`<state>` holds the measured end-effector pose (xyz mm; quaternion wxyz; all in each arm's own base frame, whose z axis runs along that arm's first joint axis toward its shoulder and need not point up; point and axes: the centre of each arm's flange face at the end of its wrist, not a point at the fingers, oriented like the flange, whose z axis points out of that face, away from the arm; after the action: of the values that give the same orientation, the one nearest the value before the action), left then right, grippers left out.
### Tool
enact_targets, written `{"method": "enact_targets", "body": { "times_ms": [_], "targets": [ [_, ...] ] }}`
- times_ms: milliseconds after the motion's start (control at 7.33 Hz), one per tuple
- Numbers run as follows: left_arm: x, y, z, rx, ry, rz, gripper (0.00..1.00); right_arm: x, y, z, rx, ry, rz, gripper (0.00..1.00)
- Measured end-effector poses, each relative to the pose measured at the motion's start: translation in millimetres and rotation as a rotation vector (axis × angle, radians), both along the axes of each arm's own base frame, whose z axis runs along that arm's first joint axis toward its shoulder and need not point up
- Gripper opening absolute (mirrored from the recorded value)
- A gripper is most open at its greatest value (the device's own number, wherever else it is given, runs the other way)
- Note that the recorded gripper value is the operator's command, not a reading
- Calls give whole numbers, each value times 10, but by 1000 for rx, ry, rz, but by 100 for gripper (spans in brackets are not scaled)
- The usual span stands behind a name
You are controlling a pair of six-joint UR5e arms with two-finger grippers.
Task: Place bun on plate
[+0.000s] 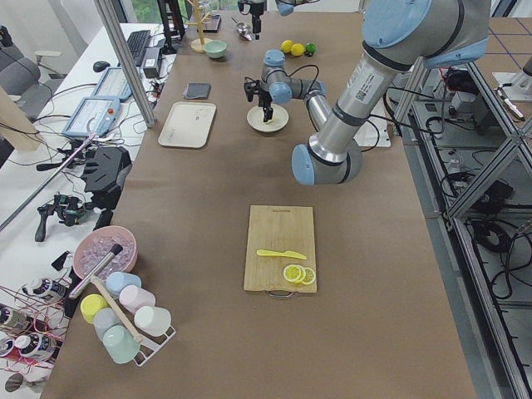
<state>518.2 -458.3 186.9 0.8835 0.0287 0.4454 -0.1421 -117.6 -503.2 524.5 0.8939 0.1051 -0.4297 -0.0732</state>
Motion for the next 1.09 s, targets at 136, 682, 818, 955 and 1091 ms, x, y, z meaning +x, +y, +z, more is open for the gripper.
{"method": "enact_targets", "body": {
  "times_ms": [136,682,818,955,1091],
  "targets": [
    [-548,-283,311,58,-66,47,97,156,-2,68,24,11,0,100],
    [-3122,-1202,1928,246,-216,261,97,592,-51,279,5,64,-8,100],
    [-3699,-1221,2330,280,-233,307,97,687,-94,271,-6,72,-8,100],
    [-4232,-1137,2765,302,-235,355,97,762,-125,275,-20,81,-2,100],
    [-4678,-1011,3188,319,-231,399,97,850,-144,288,-26,89,2,100]
  ]
}}
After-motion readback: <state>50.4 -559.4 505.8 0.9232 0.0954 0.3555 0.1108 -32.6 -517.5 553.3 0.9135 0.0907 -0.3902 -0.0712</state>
